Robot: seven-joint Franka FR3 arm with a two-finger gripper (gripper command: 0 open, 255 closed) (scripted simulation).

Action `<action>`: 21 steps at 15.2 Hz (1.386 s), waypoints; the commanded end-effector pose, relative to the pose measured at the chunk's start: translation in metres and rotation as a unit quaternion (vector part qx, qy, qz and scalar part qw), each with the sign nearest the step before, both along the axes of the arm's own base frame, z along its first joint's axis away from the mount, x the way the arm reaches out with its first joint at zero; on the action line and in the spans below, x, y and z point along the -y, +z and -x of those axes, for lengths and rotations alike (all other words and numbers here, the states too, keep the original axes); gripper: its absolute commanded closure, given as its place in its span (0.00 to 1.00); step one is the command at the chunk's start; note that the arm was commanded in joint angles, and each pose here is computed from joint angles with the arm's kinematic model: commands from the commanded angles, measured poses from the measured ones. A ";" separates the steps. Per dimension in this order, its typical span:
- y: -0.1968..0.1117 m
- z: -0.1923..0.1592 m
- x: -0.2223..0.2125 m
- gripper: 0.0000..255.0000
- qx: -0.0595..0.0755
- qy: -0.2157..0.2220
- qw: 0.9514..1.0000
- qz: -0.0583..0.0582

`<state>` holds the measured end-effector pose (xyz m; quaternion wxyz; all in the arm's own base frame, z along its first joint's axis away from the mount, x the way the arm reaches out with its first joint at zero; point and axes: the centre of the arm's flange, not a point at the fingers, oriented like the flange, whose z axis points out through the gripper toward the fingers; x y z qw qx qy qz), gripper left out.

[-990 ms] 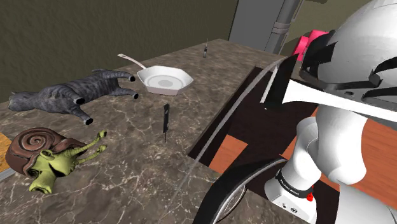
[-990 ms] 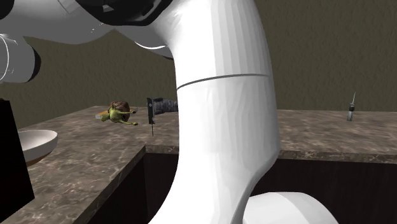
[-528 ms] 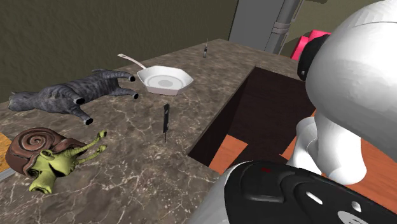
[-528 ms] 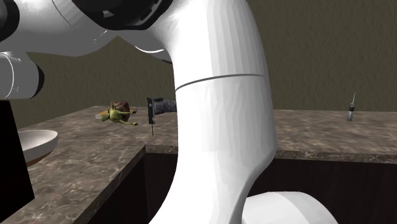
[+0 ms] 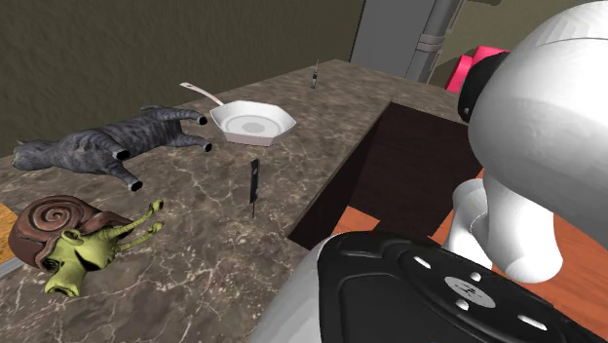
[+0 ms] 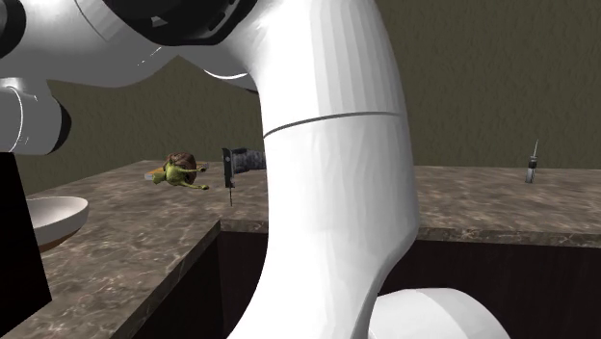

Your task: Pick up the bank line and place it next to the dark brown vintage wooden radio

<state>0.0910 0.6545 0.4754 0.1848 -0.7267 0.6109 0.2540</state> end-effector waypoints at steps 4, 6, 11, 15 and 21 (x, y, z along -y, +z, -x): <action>-0.029 0.009 -0.002 1.00 0.028 0.030 0.999 0.022; -0.030 0.008 0.001 0.00 0.028 0.029 0.999 0.022; -0.029 0.009 -0.002 0.00 0.028 0.030 0.999 0.022; 0.013 0.002 0.025 0.00 0.028 0.030 0.999 0.022; 0.013 0.002 0.025 0.00 0.028 0.030 0.999 0.022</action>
